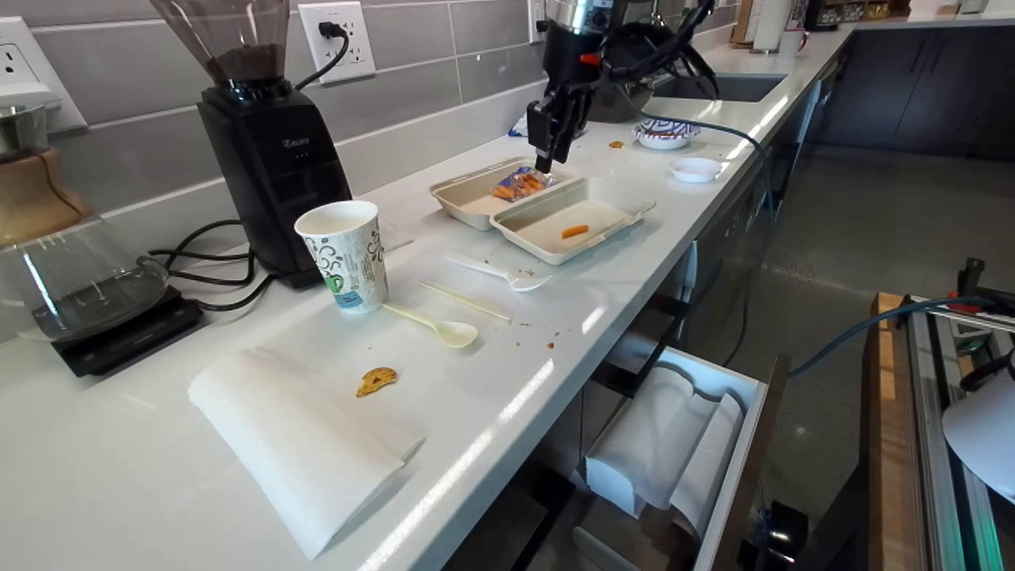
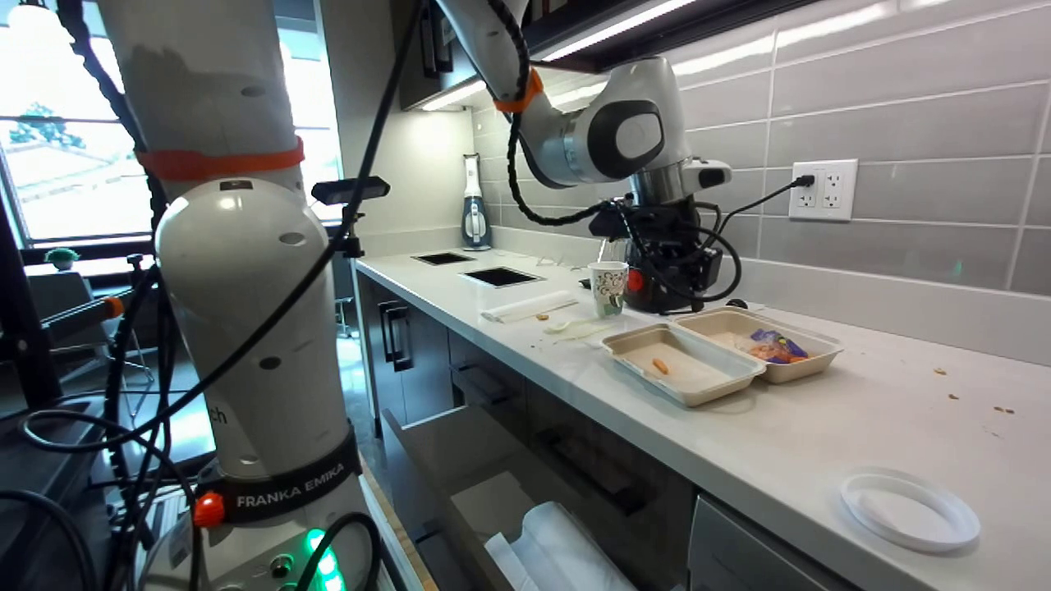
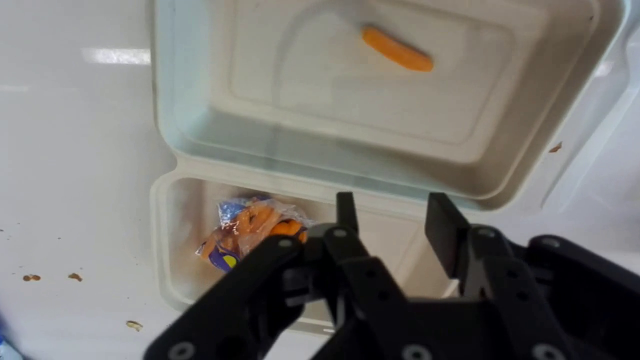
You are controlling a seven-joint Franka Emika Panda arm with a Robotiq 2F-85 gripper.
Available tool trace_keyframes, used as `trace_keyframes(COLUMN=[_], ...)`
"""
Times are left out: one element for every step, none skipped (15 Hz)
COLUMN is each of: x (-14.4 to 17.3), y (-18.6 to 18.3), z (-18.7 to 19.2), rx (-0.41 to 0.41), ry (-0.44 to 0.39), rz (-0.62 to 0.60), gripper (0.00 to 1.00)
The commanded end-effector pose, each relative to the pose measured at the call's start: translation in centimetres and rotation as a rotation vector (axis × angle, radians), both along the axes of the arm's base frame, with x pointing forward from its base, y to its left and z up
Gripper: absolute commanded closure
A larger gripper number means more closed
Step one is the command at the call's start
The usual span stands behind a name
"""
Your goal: Pick up the object from the bag and put it on the bowl
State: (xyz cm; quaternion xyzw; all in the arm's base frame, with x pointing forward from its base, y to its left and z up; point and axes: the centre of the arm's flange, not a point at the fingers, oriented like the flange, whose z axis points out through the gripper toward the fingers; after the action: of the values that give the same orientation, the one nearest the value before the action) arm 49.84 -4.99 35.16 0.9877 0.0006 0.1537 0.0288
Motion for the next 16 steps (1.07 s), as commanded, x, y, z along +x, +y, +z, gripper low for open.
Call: trace_keyframes(x=[2.1, 2.5, 2.8, 3.2, 3.6, 3.9, 4.2, 4.5, 4.8, 5.0, 5.3, 5.5, 5.6, 5.8, 6.0, 6.1], y=[-1.2, -1.6, -1.9, -2.2, -2.5, -2.9, -3.4, -3.7, -4.1, -4.4, -4.6, -4.8, -4.9, -5.0, -5.1, -5.2], z=[-1.7, -2.0, -2.4, -2.7, -2.9, -3.1, -3.2, -3.4, -3.6, -3.8, -4.1, -4.2, -4.5, -4.7, -4.9, -5.1], rx=[-0.025, -0.036, -0.044, -0.057, -0.066, -0.079, -0.085, -0.091, -0.096, -0.096, -0.099, -0.099, -0.097, -0.094, -0.094, -0.094], ry=[-0.025, -0.03, -0.036, -0.037, -0.042, -0.046, -0.048, -0.046, -0.045, -0.041, -0.039, -0.036, -0.033, -0.032, -0.031, -0.031], rz=[0.031, 0.034, 0.038, 0.044, 0.046, 0.047, 0.05, 0.049, 0.05, 0.049, 0.05, 0.052, 0.053, 0.056, 0.058, 0.059], gripper=[0.88, 0.96, 0.99, 1.0, 1.0, 1.0, 1.0, 1.0, 1.0, 1.0, 1.0, 1.0, 1.0, 1.0, 1.0, 1.0])
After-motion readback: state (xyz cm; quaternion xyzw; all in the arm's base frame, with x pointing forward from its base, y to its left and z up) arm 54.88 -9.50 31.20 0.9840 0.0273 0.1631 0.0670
